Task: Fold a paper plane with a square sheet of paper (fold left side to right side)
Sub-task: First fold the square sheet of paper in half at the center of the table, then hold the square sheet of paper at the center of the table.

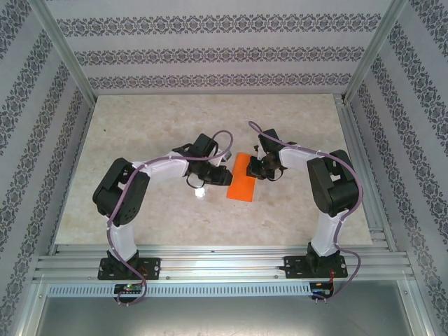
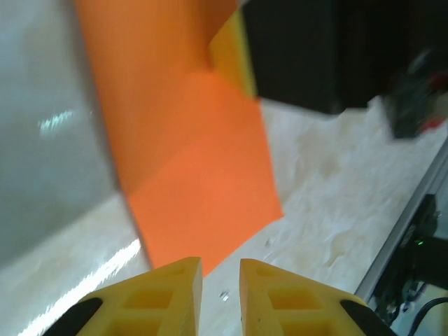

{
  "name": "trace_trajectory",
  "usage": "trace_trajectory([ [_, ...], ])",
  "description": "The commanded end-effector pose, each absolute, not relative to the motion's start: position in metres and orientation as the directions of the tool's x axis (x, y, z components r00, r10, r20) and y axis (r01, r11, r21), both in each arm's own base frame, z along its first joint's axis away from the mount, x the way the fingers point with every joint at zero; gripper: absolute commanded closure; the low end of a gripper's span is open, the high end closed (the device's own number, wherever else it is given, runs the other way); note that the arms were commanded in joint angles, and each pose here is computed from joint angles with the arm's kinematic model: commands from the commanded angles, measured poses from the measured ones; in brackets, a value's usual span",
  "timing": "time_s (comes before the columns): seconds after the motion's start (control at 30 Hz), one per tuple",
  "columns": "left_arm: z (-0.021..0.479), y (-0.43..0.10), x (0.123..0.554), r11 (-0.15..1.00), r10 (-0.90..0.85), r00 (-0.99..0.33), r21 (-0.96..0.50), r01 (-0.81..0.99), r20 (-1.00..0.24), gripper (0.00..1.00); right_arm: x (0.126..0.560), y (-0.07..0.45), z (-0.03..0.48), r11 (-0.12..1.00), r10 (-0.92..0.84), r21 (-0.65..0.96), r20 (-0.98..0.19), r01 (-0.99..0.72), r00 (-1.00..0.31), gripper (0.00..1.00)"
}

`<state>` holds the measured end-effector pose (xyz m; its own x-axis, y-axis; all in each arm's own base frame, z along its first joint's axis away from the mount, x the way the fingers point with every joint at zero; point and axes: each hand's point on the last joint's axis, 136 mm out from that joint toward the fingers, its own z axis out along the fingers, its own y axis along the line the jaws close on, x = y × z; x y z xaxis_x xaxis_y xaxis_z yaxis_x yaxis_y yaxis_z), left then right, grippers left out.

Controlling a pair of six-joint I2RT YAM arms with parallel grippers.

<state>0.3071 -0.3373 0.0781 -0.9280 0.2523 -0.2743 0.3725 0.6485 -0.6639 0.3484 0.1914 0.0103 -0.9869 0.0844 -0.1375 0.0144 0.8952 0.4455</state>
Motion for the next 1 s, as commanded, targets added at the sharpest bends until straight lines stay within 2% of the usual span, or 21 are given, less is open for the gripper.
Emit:
trace_trajectory([
  [0.0,0.076,-0.357,0.316,0.598,0.272,-0.926,-0.708,0.375,-0.261,0.80,0.332,0.170,-0.021,0.946,0.070,0.322,-0.077,0.042,-0.995,0.88],
  [0.2,0.051,-0.373,0.322,0.582,0.285,-0.930,-0.730,0.360,-0.232,0.80,0.332,0.171,-0.021,0.945,0.068,0.325,-0.077,0.039,-0.995,0.88],
  [0.4,0.021,-0.368,0.311,0.631,0.302,-0.937,-0.700,0.335,-0.177,0.80,0.335,0.174,-0.016,0.941,0.060,0.336,-0.092,0.026,-0.994,0.88],
  [0.63,-0.006,-0.351,0.295,0.692,0.304,-0.945,-0.653,0.306,-0.120,0.80,0.354,0.185,0.051,0.908,0.054,0.413,-0.267,-0.064,-0.962,0.85],
  [0.77,-0.010,-0.348,0.290,0.704,0.305,-0.946,-0.643,0.303,-0.111,0.80,0.335,0.189,0.072,0.878,0.060,0.471,-0.287,-0.086,-0.956,0.87],
  [0.97,-0.008,-0.348,0.290,0.707,0.303,-0.946,-0.639,0.303,-0.113,0.80,0.284,0.213,0.046,0.822,0.055,0.566,-0.187,-0.062,-0.981,0.94],
])
